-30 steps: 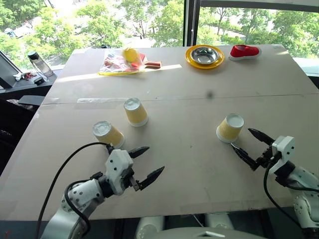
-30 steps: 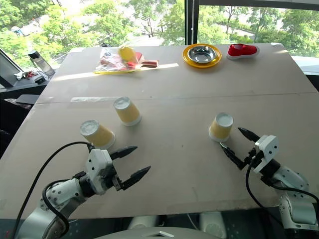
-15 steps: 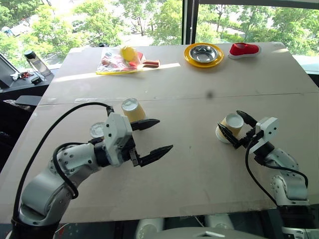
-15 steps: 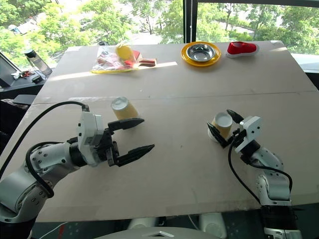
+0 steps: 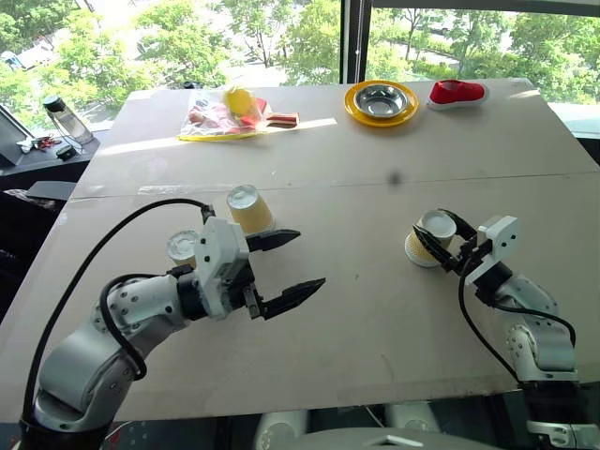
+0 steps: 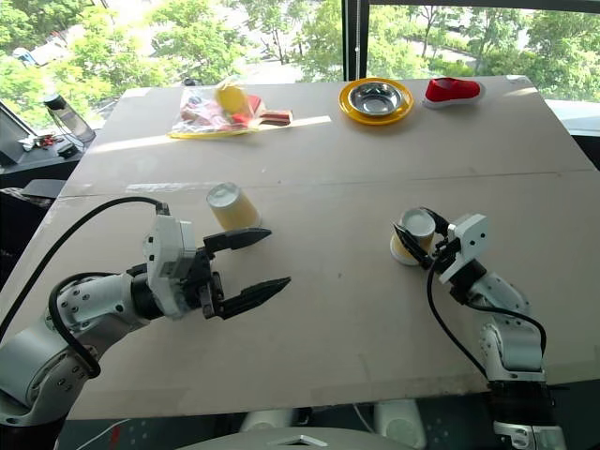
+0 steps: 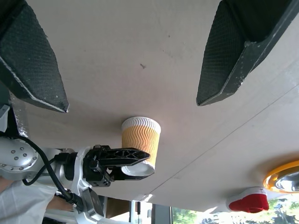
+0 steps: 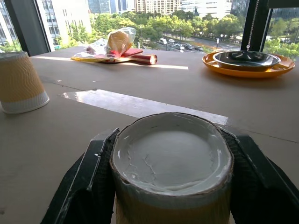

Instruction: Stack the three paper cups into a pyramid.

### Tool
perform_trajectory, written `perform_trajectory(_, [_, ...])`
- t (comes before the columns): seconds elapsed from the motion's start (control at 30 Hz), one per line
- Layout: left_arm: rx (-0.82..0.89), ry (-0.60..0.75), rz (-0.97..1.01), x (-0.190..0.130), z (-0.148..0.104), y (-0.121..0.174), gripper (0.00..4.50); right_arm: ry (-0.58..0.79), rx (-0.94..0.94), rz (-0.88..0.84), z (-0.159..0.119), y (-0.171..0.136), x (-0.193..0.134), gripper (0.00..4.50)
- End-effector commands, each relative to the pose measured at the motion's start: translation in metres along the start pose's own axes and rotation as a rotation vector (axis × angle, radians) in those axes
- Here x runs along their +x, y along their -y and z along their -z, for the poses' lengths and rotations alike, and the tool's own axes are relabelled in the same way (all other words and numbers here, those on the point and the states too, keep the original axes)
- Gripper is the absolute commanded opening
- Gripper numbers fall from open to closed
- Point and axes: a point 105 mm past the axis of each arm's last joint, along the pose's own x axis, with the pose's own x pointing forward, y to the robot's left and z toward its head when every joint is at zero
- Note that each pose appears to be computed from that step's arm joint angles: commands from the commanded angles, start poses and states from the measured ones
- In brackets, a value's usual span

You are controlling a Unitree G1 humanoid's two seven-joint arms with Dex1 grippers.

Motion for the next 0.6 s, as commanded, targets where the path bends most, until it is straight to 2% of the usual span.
perform_trajectory(0.03, [0.033,0.045,-0.105,-0.004,-0.009,-0.009,4.5,0.048,-0.017,-0.038,-0.012,-0.005,0.031,2.27])
perform_trajectory(0.23, [0.044,0.033,-0.146,-0.008,-0.005,-0.012,4.5,0.051,-0.001,-0.022,-0.008,-0.001,0.073,2.27])
perform_trajectory(0.5, [0.044,0.041,-0.187,-0.013,-0.002,-0.013,4.5,0.042,0.042,-0.069,-0.006,-0.005,0.094,2.27])
perform_trajectory(0.6, [0.042,0.039,-0.212,-0.015,0.0,-0.015,4.5,0.036,0.054,-0.088,-0.004,-0.008,0.094,3.72])
